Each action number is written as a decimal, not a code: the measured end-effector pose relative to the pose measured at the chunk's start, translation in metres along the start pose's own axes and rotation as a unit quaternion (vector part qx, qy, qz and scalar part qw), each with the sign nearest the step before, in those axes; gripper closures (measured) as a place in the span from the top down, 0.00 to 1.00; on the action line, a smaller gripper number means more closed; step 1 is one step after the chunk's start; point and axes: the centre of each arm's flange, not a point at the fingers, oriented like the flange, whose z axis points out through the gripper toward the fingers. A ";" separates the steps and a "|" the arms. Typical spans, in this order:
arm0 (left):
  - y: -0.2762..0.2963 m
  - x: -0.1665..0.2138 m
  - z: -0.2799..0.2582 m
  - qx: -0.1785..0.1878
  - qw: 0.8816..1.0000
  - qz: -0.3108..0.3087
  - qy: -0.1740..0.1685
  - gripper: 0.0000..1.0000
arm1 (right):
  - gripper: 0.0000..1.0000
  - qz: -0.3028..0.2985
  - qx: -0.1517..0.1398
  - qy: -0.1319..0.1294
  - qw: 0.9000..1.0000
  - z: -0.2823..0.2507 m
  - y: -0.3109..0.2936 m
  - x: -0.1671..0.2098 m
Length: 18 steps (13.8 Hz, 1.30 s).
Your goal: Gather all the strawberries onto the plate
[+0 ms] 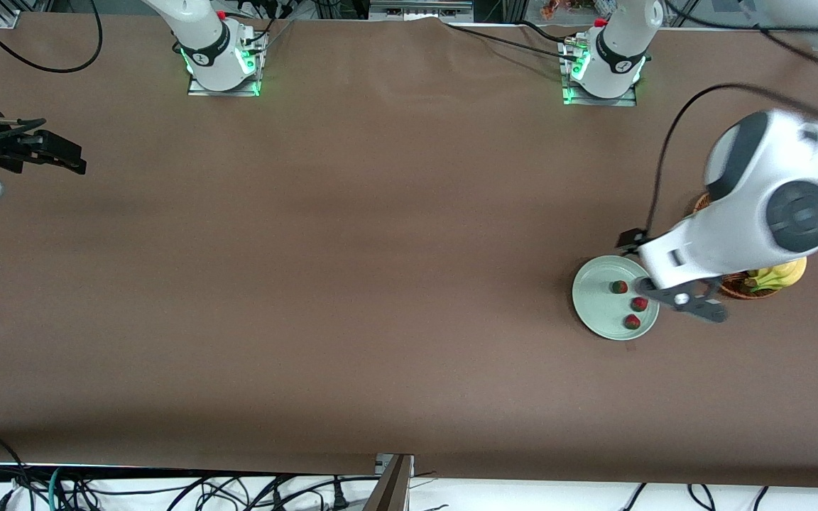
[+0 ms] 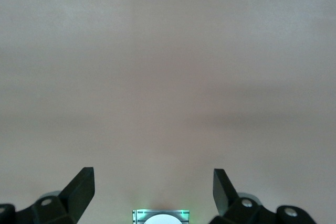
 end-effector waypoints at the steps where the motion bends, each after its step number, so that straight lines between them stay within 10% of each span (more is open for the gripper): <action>1: -0.008 -0.011 -0.024 0.002 1.000 -0.010 0.003 1.00 | 1.00 0.000 0.000 0.000 1.000 0.000 0.000 0.000; 9: -0.057 -0.077 -0.074 -0.008 0.986 -0.115 0.122 1.00 | 1.00 0.000 0.000 0.000 1.000 0.000 0.000 0.000; 18: -0.039 -0.124 -0.043 -0.013 0.991 -0.117 0.064 1.00 | 1.00 0.000 0.000 0.000 1.000 0.000 0.000 0.000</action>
